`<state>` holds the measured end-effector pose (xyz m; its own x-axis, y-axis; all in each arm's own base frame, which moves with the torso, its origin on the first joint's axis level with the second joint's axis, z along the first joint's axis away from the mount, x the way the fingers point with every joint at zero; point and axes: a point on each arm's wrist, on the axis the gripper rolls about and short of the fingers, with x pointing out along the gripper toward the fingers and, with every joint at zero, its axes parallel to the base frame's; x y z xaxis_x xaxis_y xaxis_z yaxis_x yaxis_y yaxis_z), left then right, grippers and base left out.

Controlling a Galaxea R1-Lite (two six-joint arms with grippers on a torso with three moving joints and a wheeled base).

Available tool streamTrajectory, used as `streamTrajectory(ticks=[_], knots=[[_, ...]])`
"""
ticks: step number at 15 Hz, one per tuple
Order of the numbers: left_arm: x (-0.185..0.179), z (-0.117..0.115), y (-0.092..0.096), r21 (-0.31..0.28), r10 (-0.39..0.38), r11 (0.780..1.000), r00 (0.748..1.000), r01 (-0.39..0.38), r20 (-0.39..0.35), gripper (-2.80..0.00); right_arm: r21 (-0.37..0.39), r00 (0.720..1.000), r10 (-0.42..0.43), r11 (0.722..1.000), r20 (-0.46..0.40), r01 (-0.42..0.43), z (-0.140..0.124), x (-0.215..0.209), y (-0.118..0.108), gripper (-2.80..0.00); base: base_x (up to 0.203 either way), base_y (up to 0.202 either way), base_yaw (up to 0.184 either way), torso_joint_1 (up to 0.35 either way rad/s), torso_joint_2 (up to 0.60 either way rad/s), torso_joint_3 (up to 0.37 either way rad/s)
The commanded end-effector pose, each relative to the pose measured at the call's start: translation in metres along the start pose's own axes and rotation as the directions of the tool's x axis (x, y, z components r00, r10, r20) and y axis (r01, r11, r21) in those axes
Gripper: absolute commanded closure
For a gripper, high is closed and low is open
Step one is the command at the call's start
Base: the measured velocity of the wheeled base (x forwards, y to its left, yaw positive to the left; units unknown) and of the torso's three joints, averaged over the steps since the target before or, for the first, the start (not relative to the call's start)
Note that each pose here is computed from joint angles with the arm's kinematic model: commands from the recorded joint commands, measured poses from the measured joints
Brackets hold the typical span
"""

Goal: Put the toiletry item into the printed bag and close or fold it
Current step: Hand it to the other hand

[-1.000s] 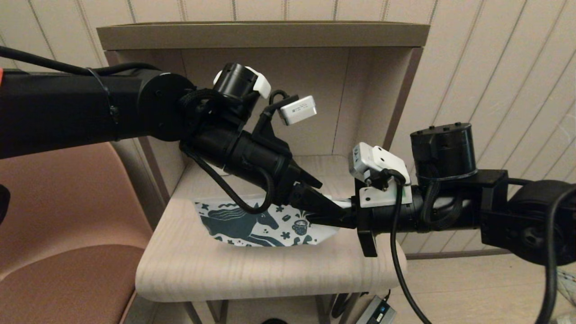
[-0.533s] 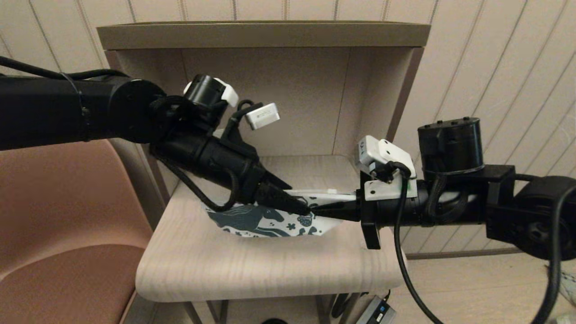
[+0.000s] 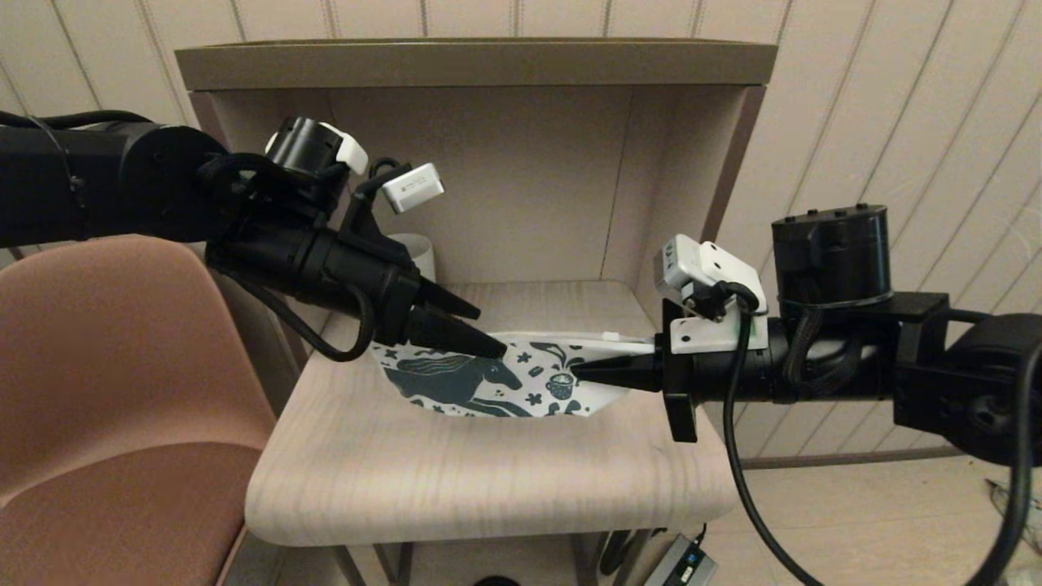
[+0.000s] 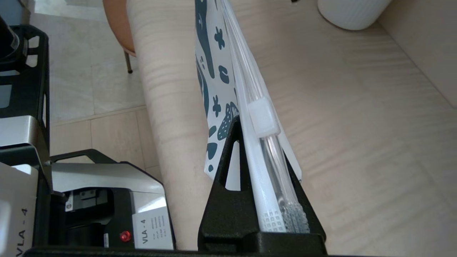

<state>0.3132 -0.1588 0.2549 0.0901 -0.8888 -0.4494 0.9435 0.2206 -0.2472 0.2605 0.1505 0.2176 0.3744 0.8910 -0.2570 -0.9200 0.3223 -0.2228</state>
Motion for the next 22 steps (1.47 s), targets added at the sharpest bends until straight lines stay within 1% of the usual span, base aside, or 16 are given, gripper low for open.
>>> streamTrajectory(ticks=[1,4,6,8,12,13,14,22], knots=[[-0.003,-0.002,0.004,0.007,0.006,1.0,1.0,-0.006,0.001,-2.8,-0.004,1.0,0.004,1.0,0.003,-0.004,0.0,0.0,0.0,0.0,0.0,0.0,0.0,0.0,0.0,0.0],[-0.003,-0.009,0.007,0.036,0.005,0.999,1.0,-0.004,-0.016,-2.8,-0.004,1.0,0.003,1.0,0.003,-0.003,0.0,-0.001,0.0,0.0,0.0,0.0,0.0,0.0,0.0,0.0],[-0.003,-0.012,0.009,0.07,0.009,0.998,1.0,-0.007,-0.03,-2.8,-0.005,1.0,0.002,1.0,0.004,-0.002,0.001,-0.001,0.0,0.0,0.0,0.0,0.0,0.0,0.0,0.0],[-0.002,-0.014,0.009,0.116,0.017,0.993,0.999,-0.011,-0.05,-2.8,-0.003,1.0,0.003,1.0,0.002,-0.003,0.0,-0.001,0.0,0.0,0.0,0.0,0.0,0.0,0.0,0.0],[-0.003,-0.015,0.008,0.129,0.012,0.992,0.998,-0.004,-0.059,-2.8,-0.003,1.0,0.003,1.0,0.002,-0.003,0.0,-0.001,0.0,0.0,0.0,0.0,0.0,0.0,0.0,0.0],[-0.003,-0.016,0.008,0.128,0.011,0.992,0.998,-0.004,-0.06,-1.52,-0.003,1.0,0.003,1.0,0.002,-0.003,0.0,-0.001,0.0,0.0,0.0,0.0,0.0,0.0,0.0,0.0],[-0.003,-0.015,0.008,0.13,0.012,0.991,0.998,-0.004,-0.059,0.0,-0.003,1.0,0.003,1.0,0.002,-0.003,0.0,-0.001,0.0,0.0,0.0,0.0,0.0,0.0,0.0,0.0],[-0.002,-0.016,0.009,0.124,0.007,0.992,0.998,0.0,-0.06,0.0,0.002,1.0,0.002,1.0,-0.003,-0.002,0.0,-0.001,0.0,0.0,0.0,0.0,0.0,0.0,0.0,0.0]])
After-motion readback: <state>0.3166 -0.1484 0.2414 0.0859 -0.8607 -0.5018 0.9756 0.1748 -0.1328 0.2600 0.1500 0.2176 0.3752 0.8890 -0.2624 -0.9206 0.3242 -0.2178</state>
